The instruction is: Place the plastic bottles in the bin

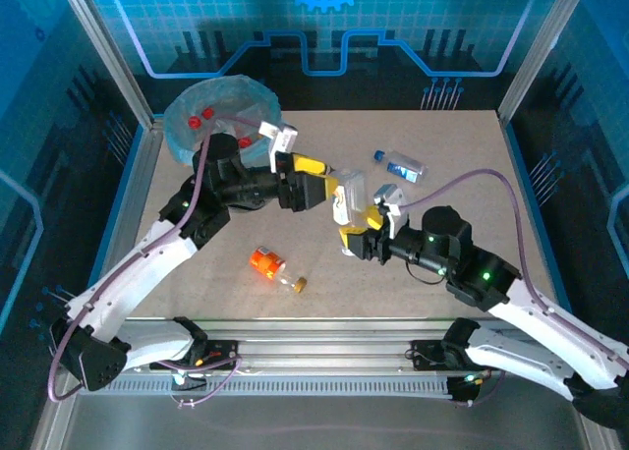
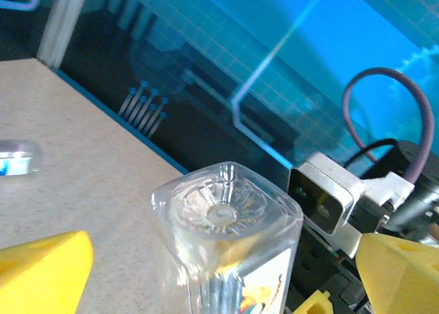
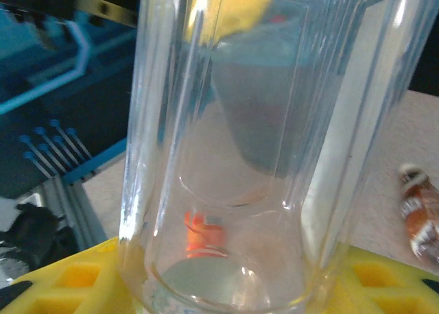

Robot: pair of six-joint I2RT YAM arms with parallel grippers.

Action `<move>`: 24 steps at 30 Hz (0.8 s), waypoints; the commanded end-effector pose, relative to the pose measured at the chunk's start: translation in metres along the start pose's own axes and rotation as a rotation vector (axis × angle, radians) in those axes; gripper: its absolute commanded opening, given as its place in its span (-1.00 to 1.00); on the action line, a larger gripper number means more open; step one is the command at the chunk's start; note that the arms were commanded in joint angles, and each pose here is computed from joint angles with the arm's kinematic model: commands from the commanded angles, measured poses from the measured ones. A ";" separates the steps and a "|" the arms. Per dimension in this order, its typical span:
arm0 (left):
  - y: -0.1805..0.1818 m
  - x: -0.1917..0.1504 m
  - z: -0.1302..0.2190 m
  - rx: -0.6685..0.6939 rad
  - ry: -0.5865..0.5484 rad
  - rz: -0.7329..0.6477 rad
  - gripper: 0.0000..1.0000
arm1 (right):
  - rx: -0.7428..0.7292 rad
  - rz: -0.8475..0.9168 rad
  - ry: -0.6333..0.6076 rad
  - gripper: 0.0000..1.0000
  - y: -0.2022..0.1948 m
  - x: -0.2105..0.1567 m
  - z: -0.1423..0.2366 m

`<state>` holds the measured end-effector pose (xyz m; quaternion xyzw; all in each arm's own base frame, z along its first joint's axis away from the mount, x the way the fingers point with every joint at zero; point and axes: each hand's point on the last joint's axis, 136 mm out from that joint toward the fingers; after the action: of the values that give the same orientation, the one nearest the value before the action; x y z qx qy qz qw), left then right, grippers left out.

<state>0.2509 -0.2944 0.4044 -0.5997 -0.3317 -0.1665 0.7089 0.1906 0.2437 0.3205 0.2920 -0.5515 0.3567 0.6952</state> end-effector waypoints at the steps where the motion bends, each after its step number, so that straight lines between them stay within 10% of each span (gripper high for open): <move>1: -0.036 -0.008 -0.006 -0.157 0.056 -0.108 0.98 | 0.126 0.046 -0.139 0.09 0.022 0.025 0.009; 18: -0.067 -0.020 -0.004 -0.321 0.144 -0.183 0.28 | 0.220 0.052 -0.137 0.17 0.035 0.046 0.010; 24: -0.060 -0.001 0.001 -0.205 0.015 -0.246 0.29 | 0.056 0.021 -0.062 0.69 0.007 0.028 0.002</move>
<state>0.2155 -0.3187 0.4234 -0.6429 -0.3130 -0.2835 0.6390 0.1698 0.2632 0.3401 0.3539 -0.5397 0.4046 0.6479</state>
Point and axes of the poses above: each hand's point on the last joint's axis, 136 mm out from that joint toward the fingers, its own z axis back along the fingers, its own y axis along the line the jaws close on, x = y × z, and after that the axes turned 13 degrees about z, right-handed
